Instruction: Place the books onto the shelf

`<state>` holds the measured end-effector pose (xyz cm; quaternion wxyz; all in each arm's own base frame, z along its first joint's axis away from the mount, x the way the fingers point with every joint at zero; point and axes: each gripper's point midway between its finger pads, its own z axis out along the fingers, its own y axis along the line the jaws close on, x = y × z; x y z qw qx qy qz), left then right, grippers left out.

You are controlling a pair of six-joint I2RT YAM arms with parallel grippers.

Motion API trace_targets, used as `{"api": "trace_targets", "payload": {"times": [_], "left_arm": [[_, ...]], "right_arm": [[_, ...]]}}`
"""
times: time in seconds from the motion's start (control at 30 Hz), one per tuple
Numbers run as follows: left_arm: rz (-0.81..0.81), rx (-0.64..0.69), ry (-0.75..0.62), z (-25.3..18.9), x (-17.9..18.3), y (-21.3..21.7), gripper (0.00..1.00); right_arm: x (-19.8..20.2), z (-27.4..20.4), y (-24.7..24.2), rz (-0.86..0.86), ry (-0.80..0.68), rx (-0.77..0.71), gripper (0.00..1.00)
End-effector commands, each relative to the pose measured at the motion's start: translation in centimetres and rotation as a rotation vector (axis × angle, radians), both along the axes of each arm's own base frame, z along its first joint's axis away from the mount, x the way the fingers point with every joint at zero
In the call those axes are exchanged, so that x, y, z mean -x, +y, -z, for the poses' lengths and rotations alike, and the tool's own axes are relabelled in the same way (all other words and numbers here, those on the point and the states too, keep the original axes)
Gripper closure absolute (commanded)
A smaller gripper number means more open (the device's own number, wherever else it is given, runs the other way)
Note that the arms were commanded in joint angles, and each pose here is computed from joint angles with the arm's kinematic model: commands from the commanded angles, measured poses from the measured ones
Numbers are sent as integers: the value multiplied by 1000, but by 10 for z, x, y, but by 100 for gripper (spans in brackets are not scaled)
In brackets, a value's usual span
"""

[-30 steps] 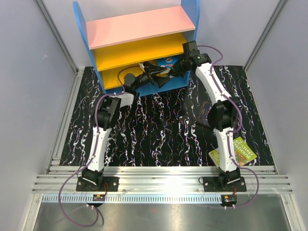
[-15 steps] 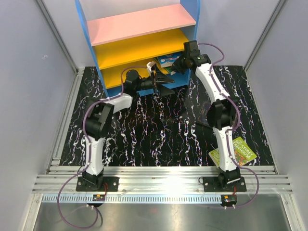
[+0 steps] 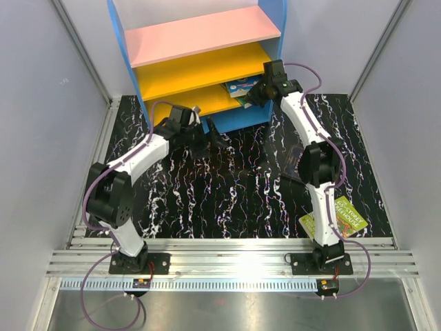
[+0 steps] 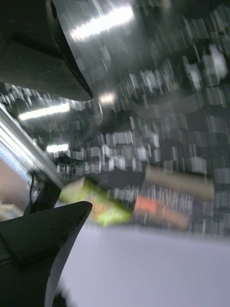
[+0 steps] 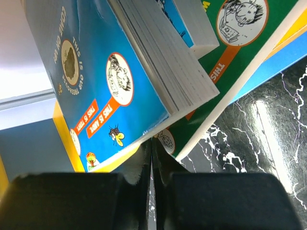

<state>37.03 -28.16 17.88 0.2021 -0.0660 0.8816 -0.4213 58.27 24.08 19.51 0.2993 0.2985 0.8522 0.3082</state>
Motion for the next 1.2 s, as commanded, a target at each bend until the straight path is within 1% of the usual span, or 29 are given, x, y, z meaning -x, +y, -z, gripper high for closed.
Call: {"api": "trace_targets", "payload": {"times": [0.0,0.03,0.07,0.13,0.2,0.23,0.27,0.33,0.37,0.43,0.47,0.6,0.63,0.67,0.7,0.73,0.77,0.8,0.83,0.9,0.93,0.97,1.0,1.07,1.1,1.17], "left_arm": [[-133,-306,47,44,10,68,10],[-166,-347,53,49,8,81,10],[-182,-369,55,51,6,88,10],[-222,-414,73,59,0,107,10],[-244,-430,74,61,-7,117,11],[-271,-448,86,66,-12,129,12],[-279,-451,89,68,-16,133,13],[-310,-474,92,69,-27,149,13],[-313,-488,113,77,-30,153,13],[-330,-500,104,74,-41,162,14],[-333,-511,115,81,-46,165,14],[-341,-526,114,86,-65,169,14],[-347,-528,106,85,-70,172,14],[-354,-526,84,78,-80,172,14],[-355,-538,101,86,-85,176,13],[-353,-535,102,87,-90,177,13],[-362,-526,78,79,-103,177,13],[-358,-528,75,79,-109,178,13],[-357,-538,103,91,-113,182,13],[-366,-532,58,78,-132,183,13],[-365,-538,70,87,-138,185,13],[-368,-537,63,85,-143,186,13],[-373,-531,42,79,-152,186,13],[-376,-536,50,86,-159,188,12],[-376,-533,45,86,-162,189,11],[-360,-507,38,87,-165,186,10]], "right_arm": [[-67,19,-75,90,-185,62,93],[-64,13,-78,91,-193,62,93],[-60,20,-79,88,-178,68,93],[-54,16,-81,88,-179,67,93],[-48,23,-83,82,-164,72,93],[-45,16,-84,80,-173,71,93],[-41,23,-85,78,-154,75,93],[-35,16,-84,68,-161,72,93],[-32,20,-86,64,-148,76,93],[-25,10,-83,44,-156,63,93],[-19,14,-81,34,-142,61,93],[3,5,-79,1,-138,36,93],[11,-10,-77,-8,-160,28,93],[19,0,-78,-10,-137,28,93],[27,-14,-78,-14,-160,15,93],[36,-5,-78,-16,-142,12,93],[42,-5,-77,-20,-138,9,93],[47,-6,-76,-21,-137,3,93],[58,-6,-69,-38,-133,-7,93],[67,-5,-58,-58,-129,-11,93],[75,-3,-44,-85,-124,-12,93],[79,0,-37,-99,-115,-13,93],[80,6,-27,-110,-103,-16,93],[83,7,-3,-148,-103,-23,94],[80,18,4,-149,-82,-26,94],[75,11,24,-172,-100,-40,95]]}}
